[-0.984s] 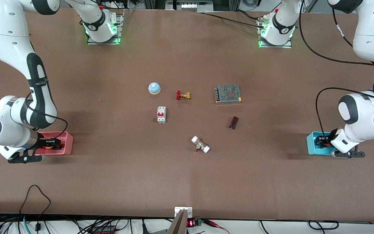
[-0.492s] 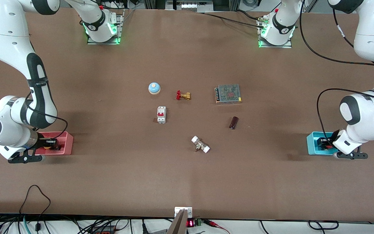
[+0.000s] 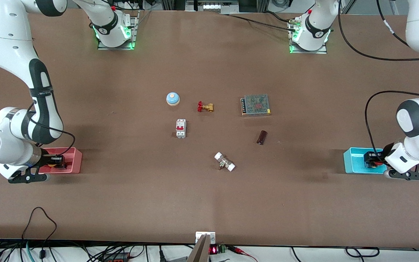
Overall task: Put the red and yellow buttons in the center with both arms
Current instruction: 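Lift the yellow button with the right gripper while the left gripper lifts the red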
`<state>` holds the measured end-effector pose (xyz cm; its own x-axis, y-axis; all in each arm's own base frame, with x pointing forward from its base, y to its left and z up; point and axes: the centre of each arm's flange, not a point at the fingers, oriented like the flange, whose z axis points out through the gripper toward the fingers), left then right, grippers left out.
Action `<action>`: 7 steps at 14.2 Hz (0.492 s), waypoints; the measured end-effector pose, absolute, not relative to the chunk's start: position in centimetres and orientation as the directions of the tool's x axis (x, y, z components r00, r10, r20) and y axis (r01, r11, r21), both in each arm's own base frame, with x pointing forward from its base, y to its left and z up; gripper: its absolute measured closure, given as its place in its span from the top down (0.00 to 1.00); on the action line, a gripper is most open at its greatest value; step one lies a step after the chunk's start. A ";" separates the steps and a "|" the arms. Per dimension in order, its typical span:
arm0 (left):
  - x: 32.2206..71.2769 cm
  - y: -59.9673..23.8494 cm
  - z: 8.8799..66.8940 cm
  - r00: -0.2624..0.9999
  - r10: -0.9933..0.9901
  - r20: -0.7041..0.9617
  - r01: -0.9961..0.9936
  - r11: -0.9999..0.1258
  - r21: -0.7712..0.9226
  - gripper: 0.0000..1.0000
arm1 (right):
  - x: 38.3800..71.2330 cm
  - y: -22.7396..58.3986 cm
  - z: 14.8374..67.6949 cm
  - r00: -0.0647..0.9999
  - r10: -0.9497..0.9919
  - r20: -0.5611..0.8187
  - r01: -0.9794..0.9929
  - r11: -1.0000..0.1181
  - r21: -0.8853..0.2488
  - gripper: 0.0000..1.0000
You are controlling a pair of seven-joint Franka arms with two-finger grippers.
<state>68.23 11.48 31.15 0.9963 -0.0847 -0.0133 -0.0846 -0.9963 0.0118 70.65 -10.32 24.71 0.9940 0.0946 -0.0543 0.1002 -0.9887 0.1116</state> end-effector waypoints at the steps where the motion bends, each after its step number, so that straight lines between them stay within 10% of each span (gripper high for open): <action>1: 68.3 9.5 32.6 0.996 -0.088 -0.035 -0.088 -0.996 0.018 0.36 | 70.7 -10.1 26.4 0.993 0.094 -0.075 0.102 -0.989 0.103 0.36; 7: 66.5 -7.0 32.4 0.987 -0.064 -0.151 -0.063 -0.998 0.012 0.36 | 71.5 -0.4 38.2 0.976 0.195 -0.099 0.201 -0.978 0.051 0.36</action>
